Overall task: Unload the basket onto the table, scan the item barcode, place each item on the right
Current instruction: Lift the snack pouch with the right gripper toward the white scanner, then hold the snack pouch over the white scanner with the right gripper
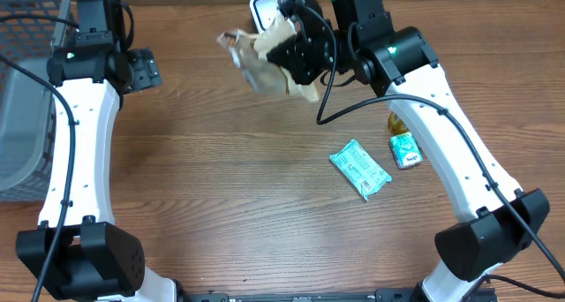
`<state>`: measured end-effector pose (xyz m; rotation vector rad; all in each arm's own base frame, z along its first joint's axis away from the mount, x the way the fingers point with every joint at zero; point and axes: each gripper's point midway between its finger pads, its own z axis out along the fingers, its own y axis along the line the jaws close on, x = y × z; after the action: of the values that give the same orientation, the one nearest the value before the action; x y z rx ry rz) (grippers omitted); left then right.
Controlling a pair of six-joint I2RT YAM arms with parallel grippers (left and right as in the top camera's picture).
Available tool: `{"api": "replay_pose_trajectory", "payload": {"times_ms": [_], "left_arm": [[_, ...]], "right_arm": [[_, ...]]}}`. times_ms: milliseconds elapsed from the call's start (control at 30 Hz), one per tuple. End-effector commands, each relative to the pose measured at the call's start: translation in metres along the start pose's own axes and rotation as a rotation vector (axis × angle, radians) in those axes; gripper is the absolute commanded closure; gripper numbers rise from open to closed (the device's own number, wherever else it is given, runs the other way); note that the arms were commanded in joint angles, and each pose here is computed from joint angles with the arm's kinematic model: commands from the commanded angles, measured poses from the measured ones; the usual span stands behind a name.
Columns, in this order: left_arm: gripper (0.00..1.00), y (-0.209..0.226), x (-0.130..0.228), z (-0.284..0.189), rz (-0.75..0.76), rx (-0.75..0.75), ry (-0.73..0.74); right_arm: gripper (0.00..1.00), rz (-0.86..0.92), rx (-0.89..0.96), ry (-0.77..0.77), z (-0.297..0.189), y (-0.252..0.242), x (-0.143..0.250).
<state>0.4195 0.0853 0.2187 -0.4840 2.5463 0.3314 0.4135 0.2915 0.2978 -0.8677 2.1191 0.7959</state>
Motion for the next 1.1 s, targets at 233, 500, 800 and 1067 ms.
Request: {"api": "replay_pose_trajectory", "payload": {"times_ms": [233, 500, 800, 1067], "left_arm": [[0.00, 0.004, -0.004, 0.001, 0.004, -0.030, -0.011], [0.00, 0.004, -0.004, 0.001, 0.004, -0.030, -0.011], [0.00, 0.004, -0.004, 0.001, 0.004, -0.030, -0.011], [0.00, 0.004, -0.004, 0.001, 0.004, -0.030, -0.011]], "right_arm": [[0.96, -0.439, 0.394, -0.140, 0.003, -0.042, -0.060], [0.96, -0.597, 0.563, -0.140, 0.068, -0.095, -0.060], [0.96, -0.830, 0.772, -0.187, 0.121, -0.148, -0.061], [0.96, -0.760, 0.696, -0.170, 0.147, -0.152, -0.038]]}}
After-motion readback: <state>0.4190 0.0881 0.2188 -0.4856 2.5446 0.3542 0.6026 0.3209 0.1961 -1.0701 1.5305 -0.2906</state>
